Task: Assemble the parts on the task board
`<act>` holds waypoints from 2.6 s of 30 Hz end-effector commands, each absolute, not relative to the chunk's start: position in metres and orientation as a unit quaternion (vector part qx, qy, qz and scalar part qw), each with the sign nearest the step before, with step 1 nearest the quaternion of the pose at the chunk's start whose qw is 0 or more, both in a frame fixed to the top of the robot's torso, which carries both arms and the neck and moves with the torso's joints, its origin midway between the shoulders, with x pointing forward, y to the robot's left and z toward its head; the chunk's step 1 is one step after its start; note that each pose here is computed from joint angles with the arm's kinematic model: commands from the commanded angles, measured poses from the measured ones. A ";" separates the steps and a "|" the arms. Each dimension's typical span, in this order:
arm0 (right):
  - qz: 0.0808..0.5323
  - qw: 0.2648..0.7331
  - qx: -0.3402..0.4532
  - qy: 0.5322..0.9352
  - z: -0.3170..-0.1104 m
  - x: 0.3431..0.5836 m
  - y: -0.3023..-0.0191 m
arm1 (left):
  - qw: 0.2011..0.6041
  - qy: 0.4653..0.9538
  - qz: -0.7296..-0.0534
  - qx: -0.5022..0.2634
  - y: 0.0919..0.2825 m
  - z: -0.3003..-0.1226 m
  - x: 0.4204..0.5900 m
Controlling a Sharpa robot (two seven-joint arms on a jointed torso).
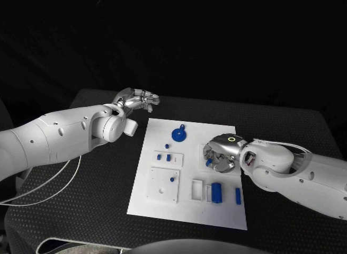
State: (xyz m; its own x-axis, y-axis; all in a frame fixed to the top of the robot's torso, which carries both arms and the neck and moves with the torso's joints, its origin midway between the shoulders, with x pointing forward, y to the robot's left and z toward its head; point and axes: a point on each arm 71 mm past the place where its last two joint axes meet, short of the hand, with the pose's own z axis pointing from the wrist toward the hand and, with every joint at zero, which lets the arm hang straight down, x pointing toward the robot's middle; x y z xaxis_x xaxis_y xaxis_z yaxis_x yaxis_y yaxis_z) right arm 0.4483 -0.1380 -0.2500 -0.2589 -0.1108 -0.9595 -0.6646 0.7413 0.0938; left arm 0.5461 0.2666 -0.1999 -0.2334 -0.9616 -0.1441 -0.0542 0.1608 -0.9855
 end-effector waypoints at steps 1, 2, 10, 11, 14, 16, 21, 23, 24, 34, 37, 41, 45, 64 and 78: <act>0.246 0.548 -0.267 0.754 -0.252 0.447 -0.137 | 0.453 0.608 -0.503 -0.414 0.264 -0.199 0.546; 0.246 0.548 -0.267 0.754 -0.252 0.447 -0.137 | 0.453 0.608 -0.503 -0.414 0.265 -0.199 0.546; 0.249 0.552 -0.268 0.749 -0.251 0.446 -0.136 | 0.453 0.609 -0.503 -0.414 0.265 -0.199 0.546; 0.251 0.554 -0.267 0.747 -0.251 0.446 -0.136 | 0.453 0.609 -0.502 -0.414 0.265 -0.199 0.546; 0.251 0.560 -0.268 0.742 -0.250 0.446 -0.135 | 0.453 0.609 -0.502 -0.414 0.265 -0.199 0.546; 0.253 0.563 -0.267 0.740 -0.249 0.445 -0.135 | 0.453 0.609 -0.502 -0.415 0.265 -0.199 0.546; 0.254 0.575 -0.265 0.731 -0.246 0.444 -0.135 | 0.454 0.608 -0.502 -0.415 0.265 -0.199 0.546; 0.254 0.577 -0.264 0.730 -0.246 0.444 -0.136 | 0.454 0.608 -0.502 -0.415 0.265 -0.199 0.546; 0.253 0.578 -0.263 0.730 -0.245 0.444 -0.136 | 0.454 0.608 -0.502 -0.415 0.265 -0.199 0.546; 0.266 0.582 -0.246 0.728 -0.233 0.440 -0.138 | 0.456 0.607 -0.501 -0.415 0.266 -0.199 0.547; 0.273 0.582 -0.239 0.728 -0.223 0.440 -0.137 | 0.456 0.607 -0.501 -0.415 0.266 -0.199 0.547; 0.286 0.587 -0.237 0.719 -0.208 0.438 -0.132 | 0.456 0.607 -0.501 -0.415 0.266 -0.199 0.547; 0.304 0.590 -0.244 0.707 -0.200 0.433 -0.117 | 0.457 0.607 -0.500 -0.415 0.266 -0.199 0.547; 0.381 0.568 -0.318 0.656 -0.209 0.395 -0.013 | 0.458 0.606 -0.501 -0.414 0.260 -0.199 0.551; 0.386 0.531 -0.332 0.677 -0.244 0.381 0.005 | 0.454 0.608 -0.504 -0.413 0.256 -0.199 0.550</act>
State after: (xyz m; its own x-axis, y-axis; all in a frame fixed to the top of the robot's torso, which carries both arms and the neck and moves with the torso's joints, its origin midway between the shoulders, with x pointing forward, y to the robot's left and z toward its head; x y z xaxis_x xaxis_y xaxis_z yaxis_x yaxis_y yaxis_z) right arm 0.3834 0.0036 -0.2414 -0.2196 -0.0144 -0.9755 -0.8476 0.4979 0.1835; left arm 0.5499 0.2592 -0.2005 -0.2383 -0.9604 -0.1442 -0.0514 0.1607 -0.9857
